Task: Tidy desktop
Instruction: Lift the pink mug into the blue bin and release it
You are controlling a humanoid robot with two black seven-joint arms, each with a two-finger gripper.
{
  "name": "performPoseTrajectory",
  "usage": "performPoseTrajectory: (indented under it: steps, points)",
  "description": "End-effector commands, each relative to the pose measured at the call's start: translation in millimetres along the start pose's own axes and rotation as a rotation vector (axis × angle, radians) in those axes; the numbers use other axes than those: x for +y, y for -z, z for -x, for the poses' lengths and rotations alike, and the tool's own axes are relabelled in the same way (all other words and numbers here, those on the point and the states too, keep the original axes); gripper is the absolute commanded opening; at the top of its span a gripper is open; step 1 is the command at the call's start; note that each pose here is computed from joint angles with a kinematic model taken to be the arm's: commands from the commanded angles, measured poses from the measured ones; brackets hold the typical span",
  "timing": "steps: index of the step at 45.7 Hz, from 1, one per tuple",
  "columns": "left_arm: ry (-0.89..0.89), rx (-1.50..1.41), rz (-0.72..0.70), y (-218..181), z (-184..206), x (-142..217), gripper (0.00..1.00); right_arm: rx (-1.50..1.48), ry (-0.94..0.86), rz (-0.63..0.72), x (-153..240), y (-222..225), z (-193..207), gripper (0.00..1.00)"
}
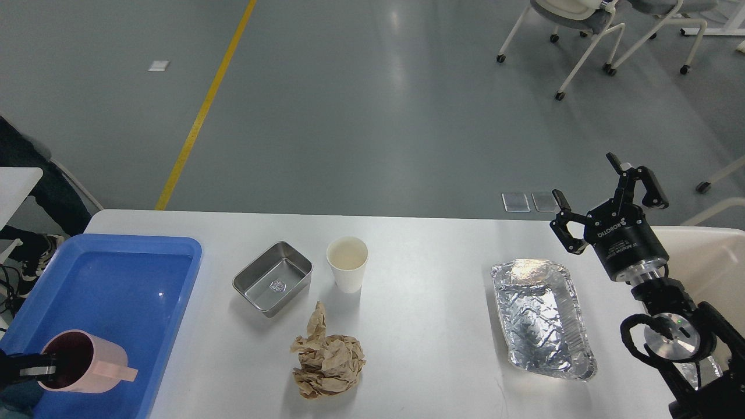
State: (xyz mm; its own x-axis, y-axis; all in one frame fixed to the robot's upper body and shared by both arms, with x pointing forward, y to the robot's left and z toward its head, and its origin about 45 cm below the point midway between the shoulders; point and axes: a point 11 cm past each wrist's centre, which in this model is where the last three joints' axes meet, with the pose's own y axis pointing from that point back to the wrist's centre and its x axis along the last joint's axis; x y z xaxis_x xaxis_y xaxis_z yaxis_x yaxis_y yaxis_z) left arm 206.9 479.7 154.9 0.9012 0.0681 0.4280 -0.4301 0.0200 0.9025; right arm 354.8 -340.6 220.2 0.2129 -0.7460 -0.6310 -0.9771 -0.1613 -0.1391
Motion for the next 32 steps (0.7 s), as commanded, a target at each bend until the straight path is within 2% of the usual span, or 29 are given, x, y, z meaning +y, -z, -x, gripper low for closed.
performPoseTrajectory:
  steps: [1, 10, 14, 19, 21, 26, 32]
  points:
    - [0.011, -0.002, -0.008, 2.3, 19.7, -9.3, 0.01, 0.002, -0.002, 0.000, 0.2, 0.7, -0.9, 1.00]
    - [0.033, 0.001, -0.019, 4.6, 33.1, -21.6, 0.04, 0.004, -0.003, -0.003, 0.1, 2.1, -1.3, 1.00]
    - [0.019, 0.005, -0.026, 5.1, 33.0, -22.9, 0.23, 0.005, -0.004, -0.002, 0.7, 2.2, -1.9, 1.00]
    - [0.001, 0.006, -0.022, 4.1, 30.1, -22.9, 0.69, 0.003, -0.004, -0.002, 0.6, 1.8, -1.7, 1.00]
    - [-0.001, 0.008, -0.015, 2.8, 29.2, -22.9, 0.80, 0.003, -0.004, -0.002, 0.6, 1.8, -1.7, 1.00]
    - [0.000, 0.007, -0.001, -0.2, 29.2, -22.6, 0.89, 0.004, -0.006, -0.002, 0.6, 1.8, -1.9, 1.00]
    - [-0.003, 0.006, 0.011, -2.8, 28.1, -20.2, 0.93, 0.004, -0.006, -0.002, 0.7, 1.6, -2.2, 1.00]
